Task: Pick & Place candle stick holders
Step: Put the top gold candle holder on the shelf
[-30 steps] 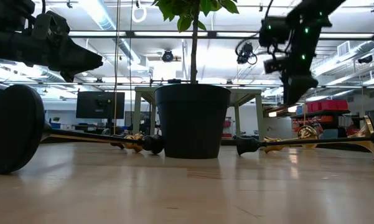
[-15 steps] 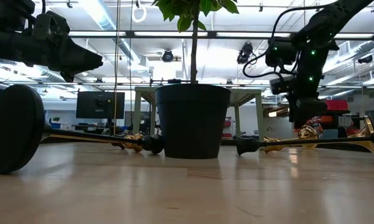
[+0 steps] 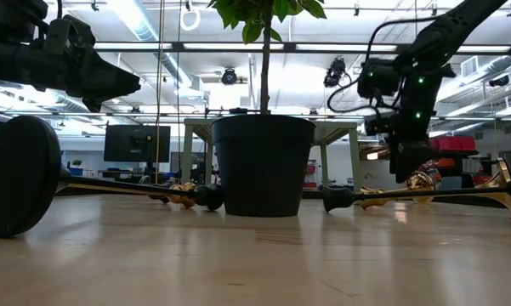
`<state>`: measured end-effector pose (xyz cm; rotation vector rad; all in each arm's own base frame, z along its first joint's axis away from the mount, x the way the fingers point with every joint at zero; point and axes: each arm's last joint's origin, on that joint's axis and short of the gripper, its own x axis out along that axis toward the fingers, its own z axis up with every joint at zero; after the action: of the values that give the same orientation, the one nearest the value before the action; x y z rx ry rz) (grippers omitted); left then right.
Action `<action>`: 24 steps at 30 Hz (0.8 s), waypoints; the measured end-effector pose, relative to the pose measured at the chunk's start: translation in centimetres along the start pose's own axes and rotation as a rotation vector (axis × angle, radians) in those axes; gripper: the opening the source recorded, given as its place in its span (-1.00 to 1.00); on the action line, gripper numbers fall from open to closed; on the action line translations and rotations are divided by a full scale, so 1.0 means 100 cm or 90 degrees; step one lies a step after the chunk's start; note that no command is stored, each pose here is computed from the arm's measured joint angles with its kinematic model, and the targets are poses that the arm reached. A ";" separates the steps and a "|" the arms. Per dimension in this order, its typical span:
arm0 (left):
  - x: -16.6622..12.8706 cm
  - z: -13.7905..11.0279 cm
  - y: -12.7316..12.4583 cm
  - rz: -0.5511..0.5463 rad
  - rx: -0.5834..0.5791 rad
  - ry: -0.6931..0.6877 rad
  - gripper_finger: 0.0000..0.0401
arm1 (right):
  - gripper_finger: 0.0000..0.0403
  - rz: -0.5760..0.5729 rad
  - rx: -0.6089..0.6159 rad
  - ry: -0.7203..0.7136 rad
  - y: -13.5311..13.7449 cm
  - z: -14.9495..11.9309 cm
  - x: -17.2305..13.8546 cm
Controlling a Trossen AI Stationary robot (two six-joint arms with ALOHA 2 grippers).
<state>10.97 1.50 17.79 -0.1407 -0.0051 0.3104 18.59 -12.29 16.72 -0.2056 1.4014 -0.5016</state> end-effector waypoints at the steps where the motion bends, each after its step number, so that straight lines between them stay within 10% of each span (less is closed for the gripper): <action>1: 0.000 0.000 0.000 0.000 0.000 0.000 -0.51 | 0.27 -0.005 -0.001 0.009 0.000 0.000 0.003; 24: 0.000 0.000 0.000 0.000 0.000 0.002 -0.51 | 0.01 0.015 0.002 0.053 -0.002 0.002 0.032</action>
<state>10.97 1.50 17.77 -0.1405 -0.0027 0.3106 19.02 -13.90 14.01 -0.1670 1.4831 -0.4966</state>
